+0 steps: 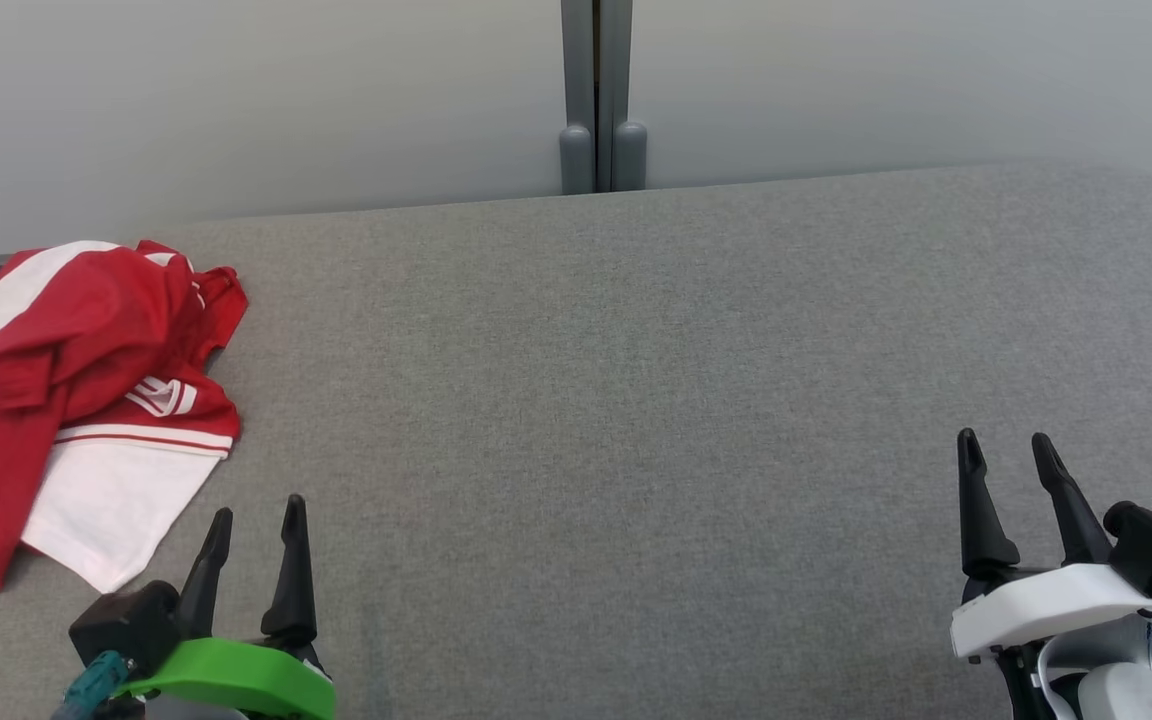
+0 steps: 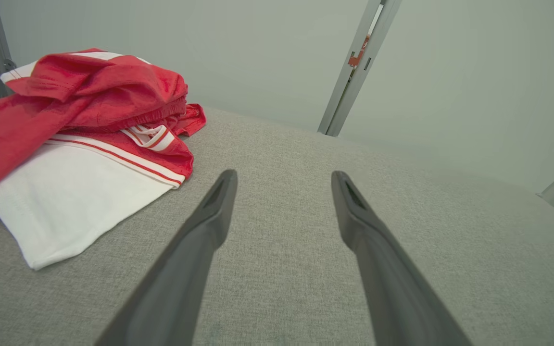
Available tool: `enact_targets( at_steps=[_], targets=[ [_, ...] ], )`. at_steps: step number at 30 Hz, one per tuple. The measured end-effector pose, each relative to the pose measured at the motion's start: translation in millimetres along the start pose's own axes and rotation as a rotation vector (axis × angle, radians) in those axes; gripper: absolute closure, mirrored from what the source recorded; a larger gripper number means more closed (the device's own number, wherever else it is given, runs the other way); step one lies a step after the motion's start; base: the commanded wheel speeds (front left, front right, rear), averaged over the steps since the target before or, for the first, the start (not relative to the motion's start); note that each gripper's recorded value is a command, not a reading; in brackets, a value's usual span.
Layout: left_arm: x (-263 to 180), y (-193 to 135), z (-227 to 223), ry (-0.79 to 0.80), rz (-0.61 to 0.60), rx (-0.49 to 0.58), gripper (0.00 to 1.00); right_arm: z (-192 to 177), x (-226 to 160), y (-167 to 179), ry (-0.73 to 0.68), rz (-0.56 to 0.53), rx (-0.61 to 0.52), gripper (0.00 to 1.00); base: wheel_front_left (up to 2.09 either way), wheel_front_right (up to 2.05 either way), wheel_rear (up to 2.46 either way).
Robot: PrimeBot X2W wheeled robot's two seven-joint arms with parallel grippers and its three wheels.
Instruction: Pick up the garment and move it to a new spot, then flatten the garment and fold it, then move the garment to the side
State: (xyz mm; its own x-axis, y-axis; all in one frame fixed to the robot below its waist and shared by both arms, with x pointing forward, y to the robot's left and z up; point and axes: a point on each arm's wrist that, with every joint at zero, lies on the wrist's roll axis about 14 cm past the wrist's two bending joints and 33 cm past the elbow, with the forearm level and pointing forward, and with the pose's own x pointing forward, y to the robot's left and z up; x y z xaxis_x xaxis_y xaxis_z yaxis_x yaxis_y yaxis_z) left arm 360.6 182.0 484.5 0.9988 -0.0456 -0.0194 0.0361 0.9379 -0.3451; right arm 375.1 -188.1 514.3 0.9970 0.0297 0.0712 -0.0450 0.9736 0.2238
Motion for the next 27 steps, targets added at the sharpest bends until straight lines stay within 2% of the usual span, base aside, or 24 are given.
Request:
enact_targets(
  at_steps=[27],
  targets=[
    [-10,3,-15,0.035,-0.029,0.192,0.0,-1,-4,1,-0.013,0.023,-0.203,0.0,0.0,0.0,0.0]
  ],
)
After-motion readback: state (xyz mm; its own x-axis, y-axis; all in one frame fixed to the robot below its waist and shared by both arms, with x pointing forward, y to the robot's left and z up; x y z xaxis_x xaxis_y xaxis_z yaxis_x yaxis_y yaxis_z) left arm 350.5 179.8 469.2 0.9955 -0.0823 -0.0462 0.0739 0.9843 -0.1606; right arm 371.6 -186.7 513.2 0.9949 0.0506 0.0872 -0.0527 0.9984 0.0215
